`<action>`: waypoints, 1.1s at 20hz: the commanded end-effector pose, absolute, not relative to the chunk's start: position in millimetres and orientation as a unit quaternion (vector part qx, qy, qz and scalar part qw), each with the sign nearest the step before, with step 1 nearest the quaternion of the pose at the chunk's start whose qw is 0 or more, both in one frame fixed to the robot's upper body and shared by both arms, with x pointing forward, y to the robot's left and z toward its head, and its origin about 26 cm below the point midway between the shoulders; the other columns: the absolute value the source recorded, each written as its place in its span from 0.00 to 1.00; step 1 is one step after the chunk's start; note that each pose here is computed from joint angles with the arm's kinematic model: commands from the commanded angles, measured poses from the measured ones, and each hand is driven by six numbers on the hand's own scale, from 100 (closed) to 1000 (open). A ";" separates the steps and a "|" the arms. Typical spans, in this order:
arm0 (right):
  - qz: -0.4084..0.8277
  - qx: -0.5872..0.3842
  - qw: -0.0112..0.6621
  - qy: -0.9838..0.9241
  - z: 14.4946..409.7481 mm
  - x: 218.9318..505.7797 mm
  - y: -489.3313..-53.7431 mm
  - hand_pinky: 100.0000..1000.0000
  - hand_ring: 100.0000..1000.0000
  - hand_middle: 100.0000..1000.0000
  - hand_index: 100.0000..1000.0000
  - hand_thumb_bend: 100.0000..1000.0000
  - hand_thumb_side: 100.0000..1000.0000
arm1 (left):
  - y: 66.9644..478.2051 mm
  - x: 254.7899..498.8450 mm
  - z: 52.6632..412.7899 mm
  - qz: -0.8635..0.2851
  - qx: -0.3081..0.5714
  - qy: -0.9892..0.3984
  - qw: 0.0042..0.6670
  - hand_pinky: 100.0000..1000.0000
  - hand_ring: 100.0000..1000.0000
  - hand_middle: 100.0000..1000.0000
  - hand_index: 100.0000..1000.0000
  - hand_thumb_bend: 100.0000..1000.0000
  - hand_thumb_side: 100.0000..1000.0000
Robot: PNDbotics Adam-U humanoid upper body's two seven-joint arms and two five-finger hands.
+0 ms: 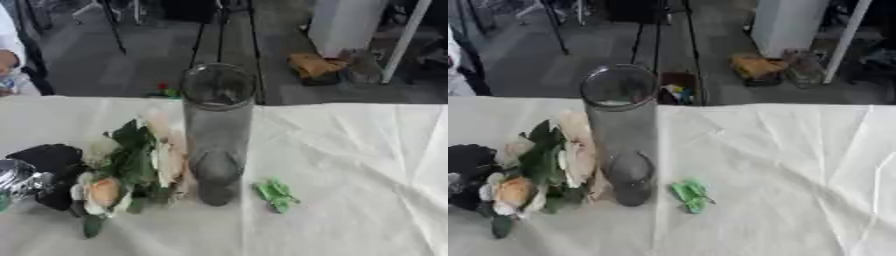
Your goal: Arrange flowers into the vase.
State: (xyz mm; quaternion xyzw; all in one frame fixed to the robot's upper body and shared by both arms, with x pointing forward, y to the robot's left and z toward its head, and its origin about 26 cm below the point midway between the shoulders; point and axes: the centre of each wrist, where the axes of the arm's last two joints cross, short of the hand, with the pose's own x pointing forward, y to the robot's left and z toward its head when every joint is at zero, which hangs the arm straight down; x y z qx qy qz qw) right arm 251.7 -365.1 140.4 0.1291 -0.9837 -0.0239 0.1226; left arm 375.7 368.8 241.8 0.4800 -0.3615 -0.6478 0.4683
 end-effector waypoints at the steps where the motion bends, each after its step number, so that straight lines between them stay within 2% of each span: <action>1: -0.004 0.120 0.112 -0.986 147.2 249.8 -367.0 0.83 0.67 0.44 0.73 0.00 0.81 | 377.6 373.2 239.1 -0.661 0.463 -0.335 0.487 0.22 0.12 0.19 0.38 0.12 0.27; 4: -0.003 0.120 0.113 -0.986 147.0 249.8 -366.8 0.83 0.67 0.44 0.73 0.00 0.81 | 377.6 370.3 242.0 -0.669 0.443 -0.333 0.496 0.22 0.09 0.15 0.34 0.08 0.32; 9: -0.003 0.120 0.115 -0.986 146.8 249.6 -367.0 0.84 0.67 0.44 0.73 0.00 0.81 | 375.4 362.4 255.7 -0.675 0.421 -0.338 0.503 0.21 0.03 0.08 0.27 0.00 0.32; 16: -0.003 0.121 0.119 -0.986 146.5 249.4 -366.9 0.84 0.67 0.44 0.73 0.00 0.81 | 370.6 352.0 273.9 -0.654 0.425 -0.369 0.505 0.16 0.00 0.01 0.19 0.00 0.34; 22: -0.005 0.120 0.121 -0.985 146.5 249.2 -367.3 0.84 0.67 0.44 0.73 0.00 0.81 | 369.2 345.1 283.5 -0.633 0.439 -0.393 0.502 0.16 0.00 0.01 0.19 0.00 0.38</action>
